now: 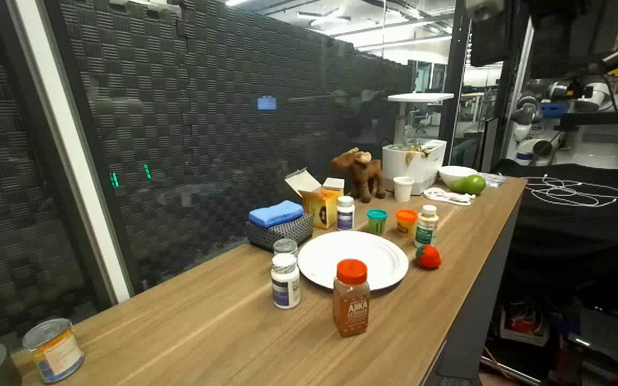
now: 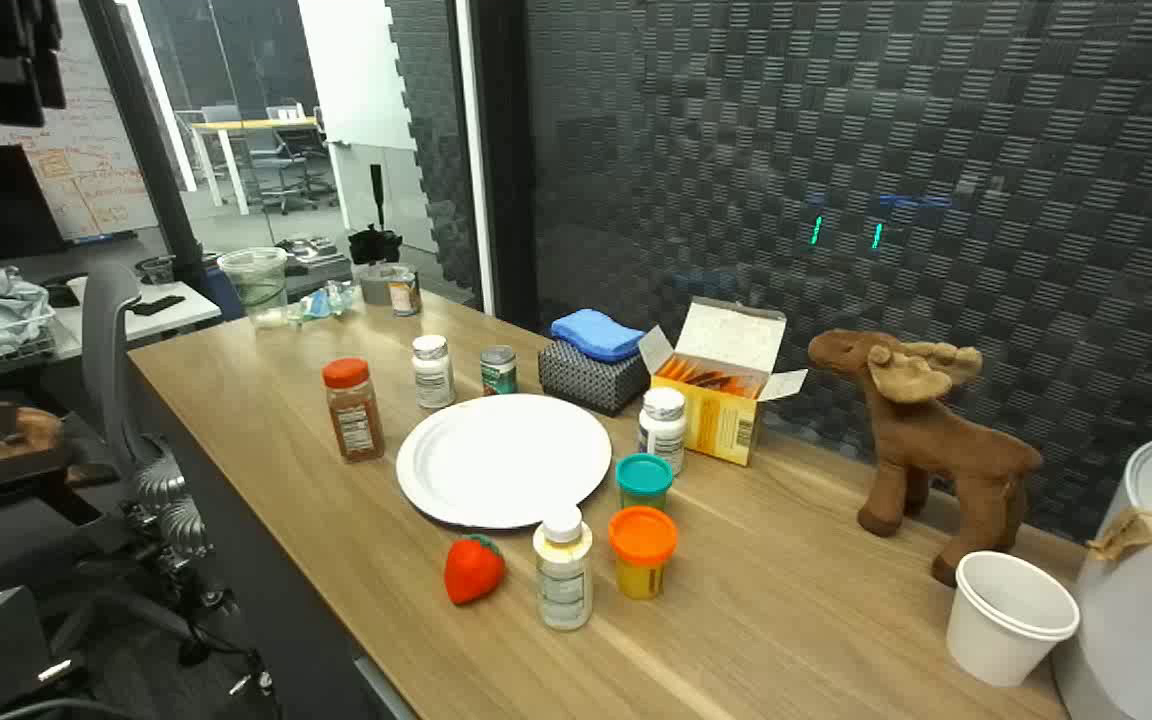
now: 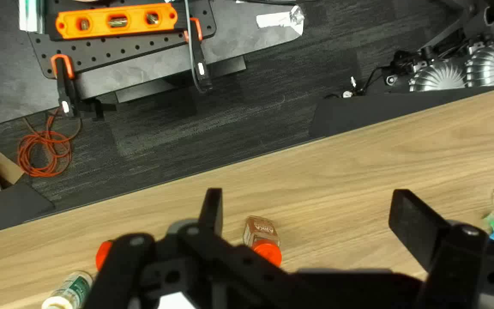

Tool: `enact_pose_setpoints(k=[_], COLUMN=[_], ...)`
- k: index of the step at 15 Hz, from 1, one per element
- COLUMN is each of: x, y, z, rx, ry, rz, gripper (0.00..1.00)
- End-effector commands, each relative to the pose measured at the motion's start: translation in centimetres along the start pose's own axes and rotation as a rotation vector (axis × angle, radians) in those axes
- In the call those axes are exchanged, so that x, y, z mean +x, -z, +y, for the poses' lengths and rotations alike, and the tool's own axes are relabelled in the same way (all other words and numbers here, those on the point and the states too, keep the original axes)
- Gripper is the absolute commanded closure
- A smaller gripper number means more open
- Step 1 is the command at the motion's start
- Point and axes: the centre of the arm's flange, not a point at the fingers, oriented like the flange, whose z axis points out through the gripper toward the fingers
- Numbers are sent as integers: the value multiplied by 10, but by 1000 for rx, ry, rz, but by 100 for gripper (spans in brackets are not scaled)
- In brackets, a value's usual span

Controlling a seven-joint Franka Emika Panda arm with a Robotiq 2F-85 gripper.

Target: Put the plush toy and all the containers on the white plate

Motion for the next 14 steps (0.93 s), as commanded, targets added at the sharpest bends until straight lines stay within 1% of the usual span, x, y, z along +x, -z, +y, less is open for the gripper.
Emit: enact_pose_setpoints(k=[1, 14], x=[0, -2], y=[2, 7], z=[0, -1], rx=[2, 7], ry=[1, 3], rz=[5, 16], gripper=[0, 0])
